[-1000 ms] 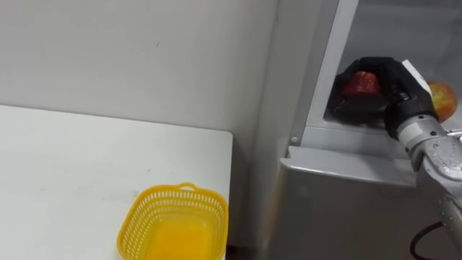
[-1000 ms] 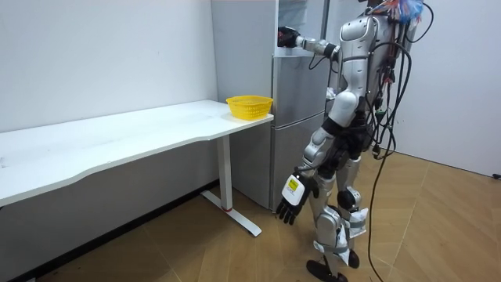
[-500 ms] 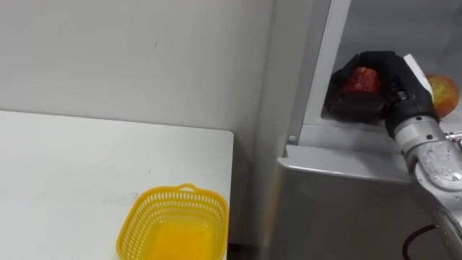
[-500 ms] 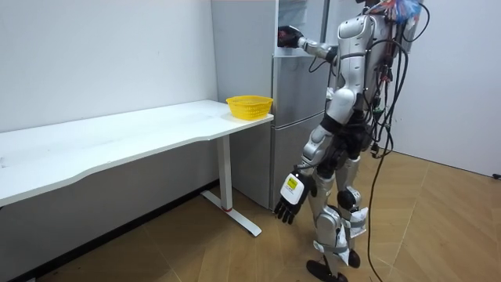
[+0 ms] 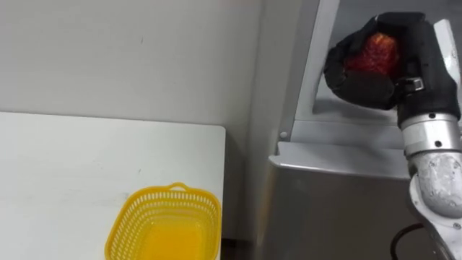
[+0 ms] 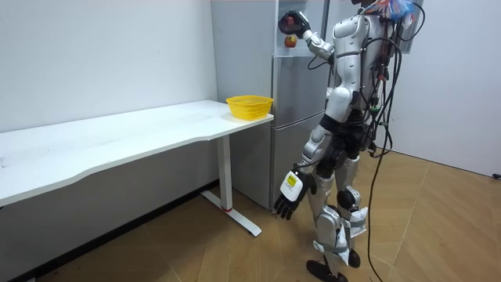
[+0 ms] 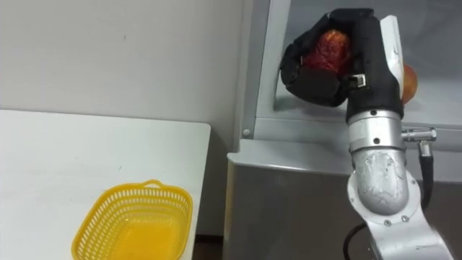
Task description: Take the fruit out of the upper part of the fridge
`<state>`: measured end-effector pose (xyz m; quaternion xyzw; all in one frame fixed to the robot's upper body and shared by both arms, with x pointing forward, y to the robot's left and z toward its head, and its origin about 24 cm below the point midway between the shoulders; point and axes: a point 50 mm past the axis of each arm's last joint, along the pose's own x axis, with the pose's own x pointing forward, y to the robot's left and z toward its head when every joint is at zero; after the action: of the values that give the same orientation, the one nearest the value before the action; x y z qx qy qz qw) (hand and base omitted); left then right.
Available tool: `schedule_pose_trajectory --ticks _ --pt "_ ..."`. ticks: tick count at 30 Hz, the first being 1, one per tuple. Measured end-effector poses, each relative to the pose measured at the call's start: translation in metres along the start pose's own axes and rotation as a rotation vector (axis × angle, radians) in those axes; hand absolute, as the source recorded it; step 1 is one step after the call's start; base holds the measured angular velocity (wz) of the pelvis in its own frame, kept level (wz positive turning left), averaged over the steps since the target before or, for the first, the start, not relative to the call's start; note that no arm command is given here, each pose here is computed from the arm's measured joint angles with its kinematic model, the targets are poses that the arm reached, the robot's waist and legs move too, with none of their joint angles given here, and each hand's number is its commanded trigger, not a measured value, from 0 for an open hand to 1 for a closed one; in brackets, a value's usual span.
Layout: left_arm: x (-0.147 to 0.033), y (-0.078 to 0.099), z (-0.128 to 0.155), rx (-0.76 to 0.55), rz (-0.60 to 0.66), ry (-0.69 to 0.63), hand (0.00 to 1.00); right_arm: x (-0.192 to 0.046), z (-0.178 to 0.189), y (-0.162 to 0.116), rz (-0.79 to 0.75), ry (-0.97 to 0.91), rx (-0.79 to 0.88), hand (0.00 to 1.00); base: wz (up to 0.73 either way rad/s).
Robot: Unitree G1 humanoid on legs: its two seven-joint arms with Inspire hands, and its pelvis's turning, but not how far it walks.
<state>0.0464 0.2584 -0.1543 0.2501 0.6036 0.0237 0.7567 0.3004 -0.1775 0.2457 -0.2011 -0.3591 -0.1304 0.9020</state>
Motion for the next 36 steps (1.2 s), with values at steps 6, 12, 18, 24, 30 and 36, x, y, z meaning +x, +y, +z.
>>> schedule_pose_trajectory --ticks 6,12,18,24,30,36 --pt "0.001 -0.004 -0.007 -0.009 -0.016 0.02 0.0 -0.016 0.022 0.0 -0.055 -0.121 -0.027 1.0 -0.07" --pt "0.0 -0.008 -0.015 0.002 -0.036 0.048 0.0 -0.022 0.051 0.001 -0.101 -0.298 -0.041 1.0 -0.08" --pt "0.001 -0.012 -0.007 0.039 -0.054 0.008 0.0 -0.035 0.066 0.027 -0.008 -0.397 -0.051 1.0 -0.01" --pt "0.003 -0.011 0.0 0.046 -0.06 -0.02 0.0 -0.043 0.076 0.036 0.029 -0.497 -0.132 1.0 0.01" --pt "0.004 -0.01 0.005 0.065 -0.075 -0.041 0.0 -0.052 0.084 0.047 0.064 -0.604 -0.2 1.0 0.07" --pt "0.005 -0.01 0.01 0.084 -0.101 -0.055 0.0 -0.06 0.086 0.058 0.126 -0.638 -0.172 1.0 0.07"
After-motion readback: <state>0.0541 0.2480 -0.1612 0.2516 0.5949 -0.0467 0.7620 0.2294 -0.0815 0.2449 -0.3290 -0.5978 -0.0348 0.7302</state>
